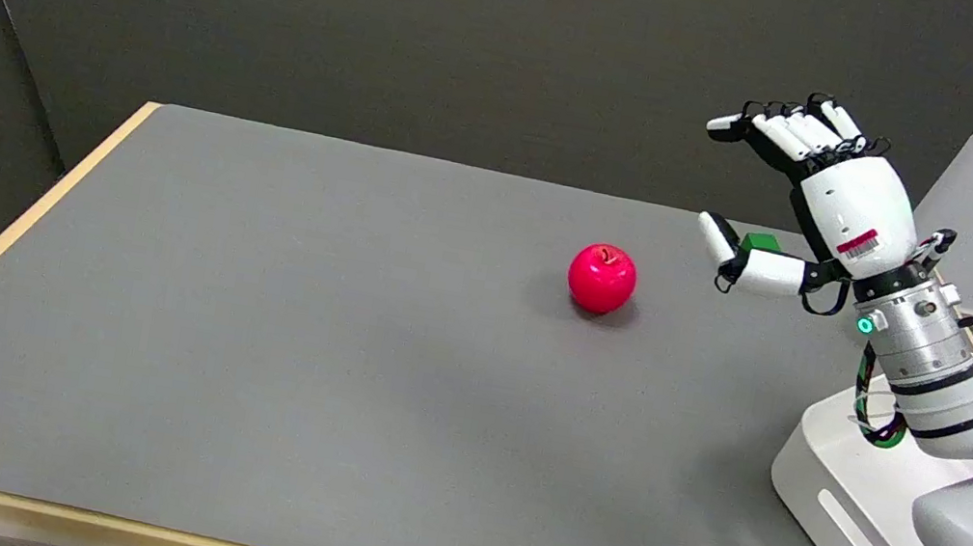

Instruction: Pick up the red apple.

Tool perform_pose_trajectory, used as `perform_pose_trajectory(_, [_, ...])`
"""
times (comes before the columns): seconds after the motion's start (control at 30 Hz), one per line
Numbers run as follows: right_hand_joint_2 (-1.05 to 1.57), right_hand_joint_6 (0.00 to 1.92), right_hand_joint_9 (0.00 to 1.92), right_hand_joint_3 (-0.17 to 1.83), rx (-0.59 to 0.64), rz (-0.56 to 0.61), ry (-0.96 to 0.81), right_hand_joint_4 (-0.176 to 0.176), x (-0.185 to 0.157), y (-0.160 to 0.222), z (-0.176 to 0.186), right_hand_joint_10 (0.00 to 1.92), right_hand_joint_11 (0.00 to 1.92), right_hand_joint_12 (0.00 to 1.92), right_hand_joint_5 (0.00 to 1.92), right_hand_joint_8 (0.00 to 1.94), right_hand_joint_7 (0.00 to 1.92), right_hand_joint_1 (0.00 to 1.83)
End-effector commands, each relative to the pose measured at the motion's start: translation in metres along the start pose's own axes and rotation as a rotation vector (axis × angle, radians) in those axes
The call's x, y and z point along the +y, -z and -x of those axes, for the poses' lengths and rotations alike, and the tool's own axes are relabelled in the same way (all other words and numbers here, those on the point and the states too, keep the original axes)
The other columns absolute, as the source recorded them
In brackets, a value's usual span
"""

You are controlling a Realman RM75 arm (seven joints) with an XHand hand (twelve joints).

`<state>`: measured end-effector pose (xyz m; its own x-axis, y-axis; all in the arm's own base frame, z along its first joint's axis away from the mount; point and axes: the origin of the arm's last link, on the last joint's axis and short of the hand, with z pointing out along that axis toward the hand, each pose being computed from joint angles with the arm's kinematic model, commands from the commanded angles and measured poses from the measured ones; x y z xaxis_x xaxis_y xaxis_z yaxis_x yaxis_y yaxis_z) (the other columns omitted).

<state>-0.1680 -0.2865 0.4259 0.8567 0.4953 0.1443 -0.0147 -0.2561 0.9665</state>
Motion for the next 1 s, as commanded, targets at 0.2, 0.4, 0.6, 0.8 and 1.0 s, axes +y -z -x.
perform_pose_trajectory(0.2, [0.70,0.70,0.41,0.89,-0.041,-0.011,0.018,0.120,0.000,-0.008,0.003,0.95,0.16,1.28,0.35,0.50,0.48,0.52])
perform_pose_trajectory(0.4, [0.69,0.70,0.41,0.89,-0.188,-0.047,-0.036,0.120,-0.017,-0.016,0.023,0.95,0.16,1.28,0.35,0.50,0.48,0.51])
perform_pose_trajectory(0.6, [0.67,0.63,0.38,0.88,-0.263,-0.063,-0.076,0.110,-0.043,-0.023,0.042,0.91,0.15,1.28,0.33,0.47,0.46,0.49])
perform_pose_trajectory(0.8, [0.63,0.61,0.35,0.97,-0.391,-0.029,-0.073,0.102,-0.064,-0.039,0.073,0.84,0.13,1.21,0.30,0.48,0.41,0.40])
perform_pose_trajectory(1.0, [0.62,0.59,0.31,0.96,-0.484,-0.033,-0.064,0.092,-0.084,-0.074,0.097,0.81,0.11,1.19,0.29,0.47,0.39,0.38])
